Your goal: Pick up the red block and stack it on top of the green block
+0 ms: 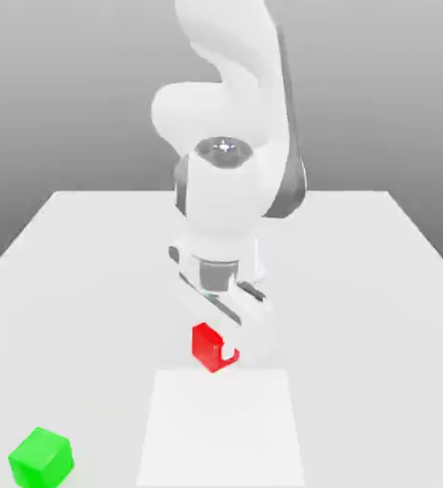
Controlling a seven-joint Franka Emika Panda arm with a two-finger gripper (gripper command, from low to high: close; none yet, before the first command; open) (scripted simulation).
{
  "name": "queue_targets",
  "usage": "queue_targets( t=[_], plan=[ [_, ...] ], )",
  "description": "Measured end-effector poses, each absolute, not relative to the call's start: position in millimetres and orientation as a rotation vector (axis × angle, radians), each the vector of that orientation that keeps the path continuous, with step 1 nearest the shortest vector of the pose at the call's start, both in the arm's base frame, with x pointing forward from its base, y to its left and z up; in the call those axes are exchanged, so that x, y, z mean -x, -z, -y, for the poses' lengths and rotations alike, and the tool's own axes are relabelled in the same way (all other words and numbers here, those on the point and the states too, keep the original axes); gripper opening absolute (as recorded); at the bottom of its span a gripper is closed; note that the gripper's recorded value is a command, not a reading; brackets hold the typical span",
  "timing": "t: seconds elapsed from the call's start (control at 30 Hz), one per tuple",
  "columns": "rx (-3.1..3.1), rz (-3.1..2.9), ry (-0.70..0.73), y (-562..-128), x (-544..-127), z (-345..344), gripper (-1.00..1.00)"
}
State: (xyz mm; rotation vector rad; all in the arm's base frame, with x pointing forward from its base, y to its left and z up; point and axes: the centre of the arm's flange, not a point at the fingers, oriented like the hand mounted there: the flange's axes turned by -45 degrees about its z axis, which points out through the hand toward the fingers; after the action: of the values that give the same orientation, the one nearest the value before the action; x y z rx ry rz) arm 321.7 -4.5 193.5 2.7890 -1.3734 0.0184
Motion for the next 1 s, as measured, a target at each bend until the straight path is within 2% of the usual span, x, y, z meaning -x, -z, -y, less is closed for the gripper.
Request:
queue_targets(
  t=[0.27, 0.43, 0.63, 0.83, 0.9, 1.0],
  plan=[
    [-2.822, 1.384, -0.002, -210, -315, 4, -1.0],
    [-2.878, 1.413, 0.016, -226, -369, 29, -1.0],
    [-2.873, 1.469, 0.01, -240, -428, 101, -1.0],
    [-2.817, 1.461, -0.001, -246, -468, 188, -1.0],
    [-2.793, 1.459, -0.002, -237, -474, 211, -1.0],
    [-2.785, 1.458, -0.002, -197, -475, 218, -1.0]
  ],
)
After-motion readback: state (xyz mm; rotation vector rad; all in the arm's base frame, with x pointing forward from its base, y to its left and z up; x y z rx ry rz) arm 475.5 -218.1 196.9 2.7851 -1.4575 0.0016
